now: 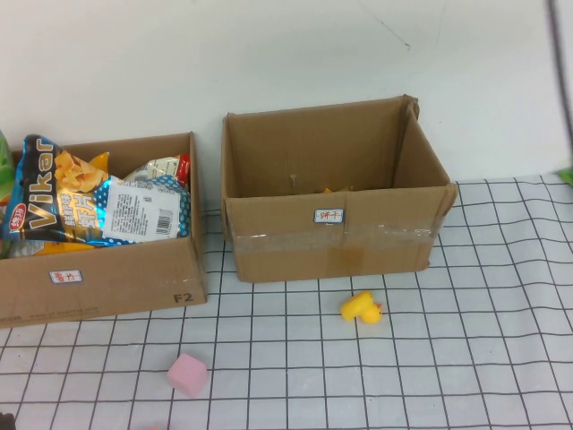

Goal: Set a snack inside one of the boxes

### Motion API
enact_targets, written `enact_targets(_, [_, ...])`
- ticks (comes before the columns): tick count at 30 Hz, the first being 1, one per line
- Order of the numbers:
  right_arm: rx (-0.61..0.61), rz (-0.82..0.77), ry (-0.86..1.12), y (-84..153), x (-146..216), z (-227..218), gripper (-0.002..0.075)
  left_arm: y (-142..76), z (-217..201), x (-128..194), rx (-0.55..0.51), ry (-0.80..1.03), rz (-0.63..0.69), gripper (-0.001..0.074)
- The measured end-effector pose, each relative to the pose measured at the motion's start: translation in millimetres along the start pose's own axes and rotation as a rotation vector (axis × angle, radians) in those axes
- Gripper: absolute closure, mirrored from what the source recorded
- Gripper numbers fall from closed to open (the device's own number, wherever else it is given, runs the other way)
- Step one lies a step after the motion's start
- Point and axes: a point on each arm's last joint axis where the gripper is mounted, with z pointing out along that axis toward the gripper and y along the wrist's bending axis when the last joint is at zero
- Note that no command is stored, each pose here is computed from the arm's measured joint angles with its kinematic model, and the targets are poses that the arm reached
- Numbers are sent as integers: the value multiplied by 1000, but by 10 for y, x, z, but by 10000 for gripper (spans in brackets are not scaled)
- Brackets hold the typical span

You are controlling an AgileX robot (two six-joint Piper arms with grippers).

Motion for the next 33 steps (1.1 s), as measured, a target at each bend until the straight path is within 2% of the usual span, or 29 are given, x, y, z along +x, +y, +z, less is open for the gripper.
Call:
enact_targets(8, [107, -53, -12, 84, -120, -417, 722, 0, 0, 0, 0, 0, 0, 736])
enact_targets(16, [148, -58, 63, 291, -1, -791, 722, 0, 0, 0, 0, 0, 0, 736])
enact_targets(21, [152, -32, 127, 544, 242, -1055, 722, 0, 0, 0, 0, 0, 0, 736])
enact_targets(26, [223, -7, 67, 879, 540, -1394, 722, 0, 0, 0, 0, 0, 0, 736])
enact_targets(33, [265, 55, 40, 1338, 1243, -1537, 722, 0, 0, 0, 0, 0, 0, 736])
